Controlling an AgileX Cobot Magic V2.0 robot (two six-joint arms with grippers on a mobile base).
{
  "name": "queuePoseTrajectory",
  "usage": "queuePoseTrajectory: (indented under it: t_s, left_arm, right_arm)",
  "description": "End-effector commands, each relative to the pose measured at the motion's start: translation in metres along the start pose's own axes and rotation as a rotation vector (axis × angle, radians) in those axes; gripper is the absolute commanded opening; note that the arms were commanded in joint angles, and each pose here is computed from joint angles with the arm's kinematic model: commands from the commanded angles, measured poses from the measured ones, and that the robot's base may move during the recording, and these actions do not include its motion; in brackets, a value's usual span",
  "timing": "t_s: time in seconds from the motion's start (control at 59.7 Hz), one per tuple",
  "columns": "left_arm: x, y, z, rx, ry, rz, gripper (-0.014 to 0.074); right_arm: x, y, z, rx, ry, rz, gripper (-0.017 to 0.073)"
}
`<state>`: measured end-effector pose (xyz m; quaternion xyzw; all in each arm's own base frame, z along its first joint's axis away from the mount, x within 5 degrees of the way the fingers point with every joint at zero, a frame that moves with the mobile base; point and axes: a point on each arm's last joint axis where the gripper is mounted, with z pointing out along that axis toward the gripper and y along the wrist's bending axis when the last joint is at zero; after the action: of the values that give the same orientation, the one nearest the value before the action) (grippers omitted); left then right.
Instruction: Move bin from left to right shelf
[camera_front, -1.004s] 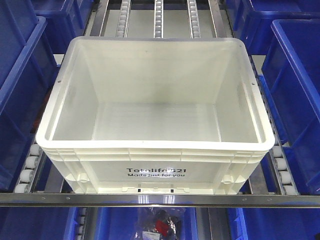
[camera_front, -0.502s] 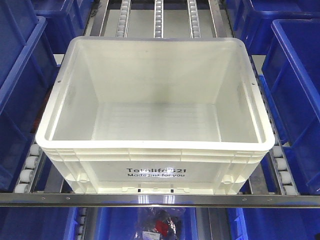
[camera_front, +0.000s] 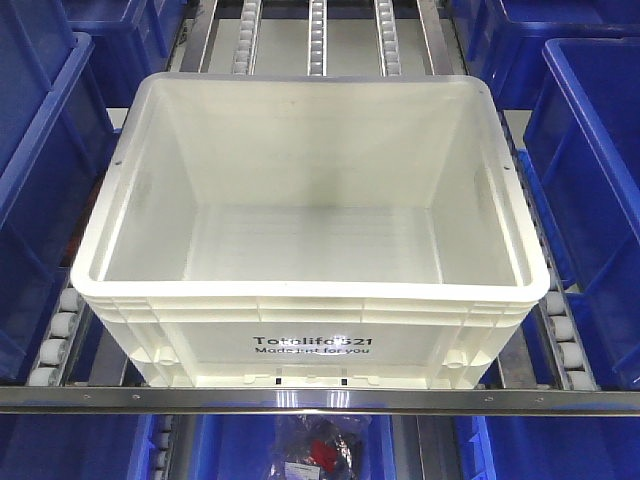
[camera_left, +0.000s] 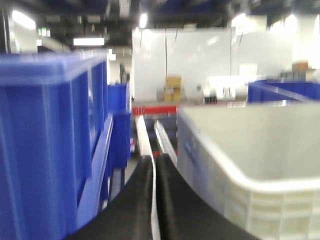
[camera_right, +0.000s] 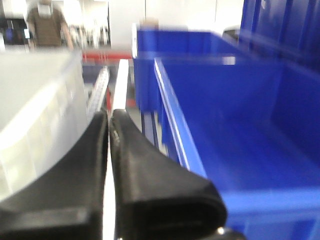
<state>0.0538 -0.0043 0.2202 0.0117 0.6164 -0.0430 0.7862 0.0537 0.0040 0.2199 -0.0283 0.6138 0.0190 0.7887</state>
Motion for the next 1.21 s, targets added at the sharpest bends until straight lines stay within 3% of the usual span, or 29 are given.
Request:
queuePoseTrajectory:
  t_s: [0.0,0.117,0.335,0.419,0.519,0.72,0.871,1.021,1.189]
  left_arm:
    - [-0.025,-0.002,-0.002,0.017,-0.177,-0.033,-0.0006]
    - [-0.064,-0.003,-0.001,0.015,-0.213,-0.03,-0.0006]
    - [-0.12,-0.003,0.025,-0.016,0.056,-0.031,-0.0006]
    - [-0.122,-0.003,0.037,-0.028,0.182,-0.031,-0.0006]
    - [-0.118,-0.002,0.045,-0.034,0.261,-0.031,-0.0006]
    - [-0.115,-0.002,0.047,-0.037,0.286,-0.026,-0.0006]
    - [-0.113,-0.002,0.046,-0.039,0.302,-0.028,0.0003]
    - [-0.114,-0.002,0.047,-0.036,0.295,-0.024,0.0092]
    - [-0.114,-0.002,0.047,-0.035,0.295,-0.025,0.0323]
  right_arm:
    - [-0.015,0.0,-0.002,-0.001,-0.179,0.023,-0.0008]
    - [-0.042,0.0,-0.001,-0.009,-0.237,0.075,-0.0008]
    - [-0.097,-0.002,0.022,0.003,-0.109,0.077,-0.0008]
    - [-0.102,-0.003,0.036,0.012,0.024,0.08,-0.0008]
    - [-0.101,-0.003,0.047,0.018,0.147,0.128,-0.0008]
    - [-0.096,-0.003,0.051,0.019,0.177,0.15,-0.0008]
    - [-0.095,-0.003,0.051,0.019,0.19,0.132,0.0005]
    - [-0.094,-0.003,0.051,0.017,0.198,0.117,0.0113]
    - [-0.093,-0.003,0.051,0.016,0.218,0.096,0.0361]
